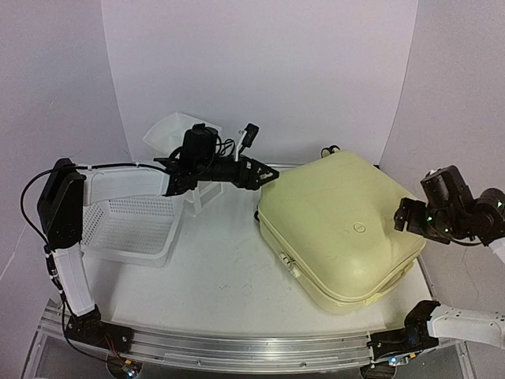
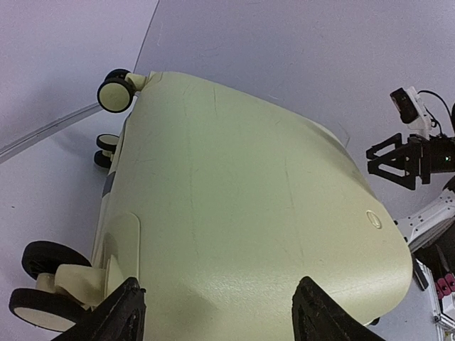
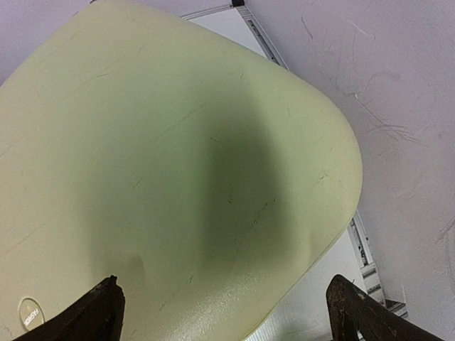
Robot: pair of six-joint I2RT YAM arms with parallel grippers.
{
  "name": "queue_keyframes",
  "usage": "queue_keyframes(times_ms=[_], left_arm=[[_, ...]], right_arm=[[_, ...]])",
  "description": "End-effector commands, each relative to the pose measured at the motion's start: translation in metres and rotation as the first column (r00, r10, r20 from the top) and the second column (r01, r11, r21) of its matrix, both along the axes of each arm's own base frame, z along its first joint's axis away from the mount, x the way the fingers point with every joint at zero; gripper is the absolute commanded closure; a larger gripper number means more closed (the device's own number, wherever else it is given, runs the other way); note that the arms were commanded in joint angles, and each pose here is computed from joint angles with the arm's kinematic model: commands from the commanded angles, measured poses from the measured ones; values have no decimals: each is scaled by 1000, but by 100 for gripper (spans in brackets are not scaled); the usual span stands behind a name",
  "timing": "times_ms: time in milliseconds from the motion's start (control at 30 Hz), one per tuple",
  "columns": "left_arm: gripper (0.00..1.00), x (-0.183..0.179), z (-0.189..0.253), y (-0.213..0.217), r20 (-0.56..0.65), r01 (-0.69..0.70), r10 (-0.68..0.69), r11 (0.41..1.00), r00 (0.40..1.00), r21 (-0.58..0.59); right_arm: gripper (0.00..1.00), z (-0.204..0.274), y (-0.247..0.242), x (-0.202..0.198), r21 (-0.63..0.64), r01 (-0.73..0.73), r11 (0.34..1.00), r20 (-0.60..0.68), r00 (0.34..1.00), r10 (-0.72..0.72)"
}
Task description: Open, take out, and arrange the luggage
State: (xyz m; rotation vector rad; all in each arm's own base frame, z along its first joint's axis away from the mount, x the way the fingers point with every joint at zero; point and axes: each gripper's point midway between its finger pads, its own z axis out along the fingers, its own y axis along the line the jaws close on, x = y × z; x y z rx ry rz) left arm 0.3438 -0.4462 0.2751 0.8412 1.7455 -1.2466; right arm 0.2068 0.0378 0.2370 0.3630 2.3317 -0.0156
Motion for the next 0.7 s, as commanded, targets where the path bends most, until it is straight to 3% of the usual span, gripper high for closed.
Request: queue_keyframes(times_ms=[0,267,667], left_arm=[[29,21,14,-5,129,-43,36,998,991,55],[28,39,-22,-19,116,-29,6,980,993,199],[33,8,-68,4,-62,11,7,961,998,275]], right_arm=[[2,-13,11,17,132,28,991,-9,1000,-27],[2,-43,13,50,324,50,945,-99,995,-18],[2,-76,69,146,453,-223,863,-155,934,322]])
